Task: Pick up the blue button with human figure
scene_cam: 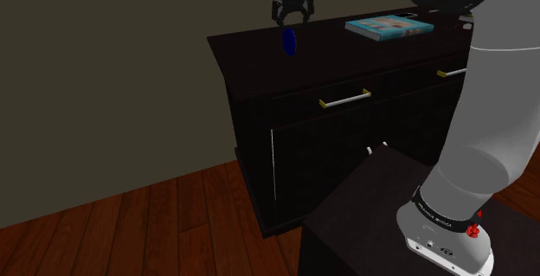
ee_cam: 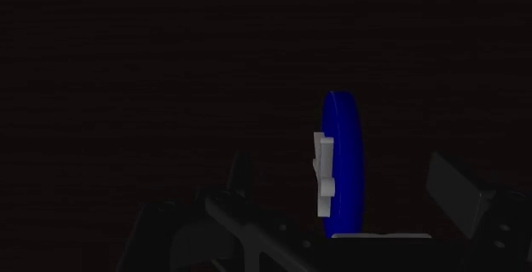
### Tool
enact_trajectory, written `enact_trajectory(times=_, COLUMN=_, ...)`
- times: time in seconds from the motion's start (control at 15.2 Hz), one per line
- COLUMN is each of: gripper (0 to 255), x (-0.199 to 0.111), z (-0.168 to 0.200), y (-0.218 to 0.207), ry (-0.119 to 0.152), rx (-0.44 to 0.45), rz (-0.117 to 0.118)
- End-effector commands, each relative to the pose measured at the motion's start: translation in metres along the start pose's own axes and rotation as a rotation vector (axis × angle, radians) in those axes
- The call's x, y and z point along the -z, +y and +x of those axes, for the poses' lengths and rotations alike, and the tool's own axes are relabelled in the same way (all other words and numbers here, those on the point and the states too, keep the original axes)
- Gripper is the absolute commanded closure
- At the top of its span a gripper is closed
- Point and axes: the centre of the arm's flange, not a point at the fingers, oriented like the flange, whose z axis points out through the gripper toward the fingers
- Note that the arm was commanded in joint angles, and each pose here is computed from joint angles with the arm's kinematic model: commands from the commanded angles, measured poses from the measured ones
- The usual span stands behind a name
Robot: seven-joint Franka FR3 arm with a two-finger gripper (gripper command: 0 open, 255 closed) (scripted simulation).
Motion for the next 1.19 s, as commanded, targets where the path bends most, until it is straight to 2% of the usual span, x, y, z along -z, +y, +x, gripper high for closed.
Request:
enact_trajectory(times=0.0, gripper=0, x=-0.010, z=0.005, y=-0.004, ry=0.000, rx=-0.007, rz=-0.002)
enact_trajectory(times=0.46, gripper=0, x=-0.039, z=0.006, y=-0.005, ry=0.000, rx=-0.007, rz=-0.002)
enact_trajectory(times=0.53, gripper=255, x=-0.039, z=0.006, y=-0.005, ry=0.000, rx=-0.007, rz=-0.002)
enact_trajectory(times=1.12, gripper=255, x=-0.039, z=0.006, y=-0.005, ry=0.000, rx=-0.007, rz=-0.002)
